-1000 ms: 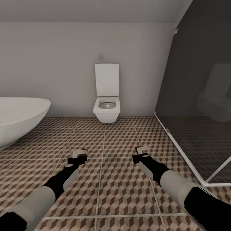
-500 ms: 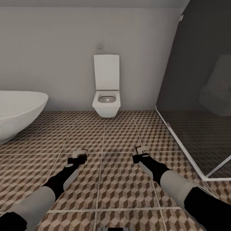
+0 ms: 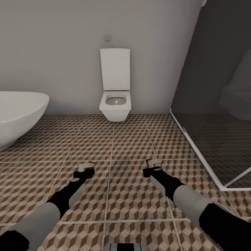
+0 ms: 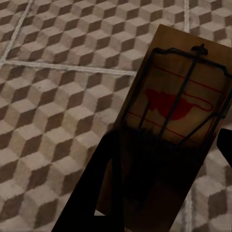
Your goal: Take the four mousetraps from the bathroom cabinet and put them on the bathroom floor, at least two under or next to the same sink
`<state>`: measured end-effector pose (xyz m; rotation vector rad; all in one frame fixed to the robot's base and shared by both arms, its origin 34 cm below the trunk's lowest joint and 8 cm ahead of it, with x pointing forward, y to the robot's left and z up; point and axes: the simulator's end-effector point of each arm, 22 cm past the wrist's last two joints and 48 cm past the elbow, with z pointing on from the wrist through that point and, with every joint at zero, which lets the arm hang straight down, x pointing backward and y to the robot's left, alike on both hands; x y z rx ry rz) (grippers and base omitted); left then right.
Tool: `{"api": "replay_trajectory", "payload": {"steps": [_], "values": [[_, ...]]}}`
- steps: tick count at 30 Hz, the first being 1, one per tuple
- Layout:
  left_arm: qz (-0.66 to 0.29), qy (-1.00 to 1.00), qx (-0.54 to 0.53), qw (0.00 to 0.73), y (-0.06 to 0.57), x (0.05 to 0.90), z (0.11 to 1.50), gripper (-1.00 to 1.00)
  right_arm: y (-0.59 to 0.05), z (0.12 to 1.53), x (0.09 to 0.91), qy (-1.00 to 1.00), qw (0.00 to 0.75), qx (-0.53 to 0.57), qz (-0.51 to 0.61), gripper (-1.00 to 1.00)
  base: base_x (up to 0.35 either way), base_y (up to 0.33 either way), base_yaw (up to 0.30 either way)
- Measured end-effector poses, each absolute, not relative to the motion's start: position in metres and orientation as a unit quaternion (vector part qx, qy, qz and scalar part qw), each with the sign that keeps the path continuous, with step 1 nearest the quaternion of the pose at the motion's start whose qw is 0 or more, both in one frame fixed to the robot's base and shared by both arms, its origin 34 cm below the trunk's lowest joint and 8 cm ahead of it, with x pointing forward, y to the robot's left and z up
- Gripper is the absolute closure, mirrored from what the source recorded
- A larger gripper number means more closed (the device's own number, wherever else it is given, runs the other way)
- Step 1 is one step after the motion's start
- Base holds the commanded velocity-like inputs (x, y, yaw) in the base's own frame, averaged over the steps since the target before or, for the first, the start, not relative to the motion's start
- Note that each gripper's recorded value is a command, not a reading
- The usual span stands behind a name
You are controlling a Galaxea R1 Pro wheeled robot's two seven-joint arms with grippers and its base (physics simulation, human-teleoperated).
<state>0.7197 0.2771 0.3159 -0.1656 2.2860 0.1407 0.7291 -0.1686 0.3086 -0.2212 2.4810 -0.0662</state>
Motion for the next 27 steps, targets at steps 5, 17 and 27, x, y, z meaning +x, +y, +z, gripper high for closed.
{"api": "replay_trajectory", "payload": {"steps": [5,17,27], "values": [[0.057,0.912,-0.065,0.401,0.277,0.716,0.302,1.0,-0.166,0.295,0.725,0.947,0.31,-0.085,-0.023,1.0,0.0,0.0,0.0],[0.058,0.922,-0.064,0.378,0.277,0.705,0.27,1.0,-0.165,0.263,0.714,0.954,0.287,-0.086,-0.02,1.0,0.0,0.0,0.0],[0.059,0.929,-0.062,0.359,0.276,0.695,0.244,1.0,-0.164,0.236,0.704,0.96,0.267,-0.086,-0.018,1.0,0.0,0.0,0.0]]}}
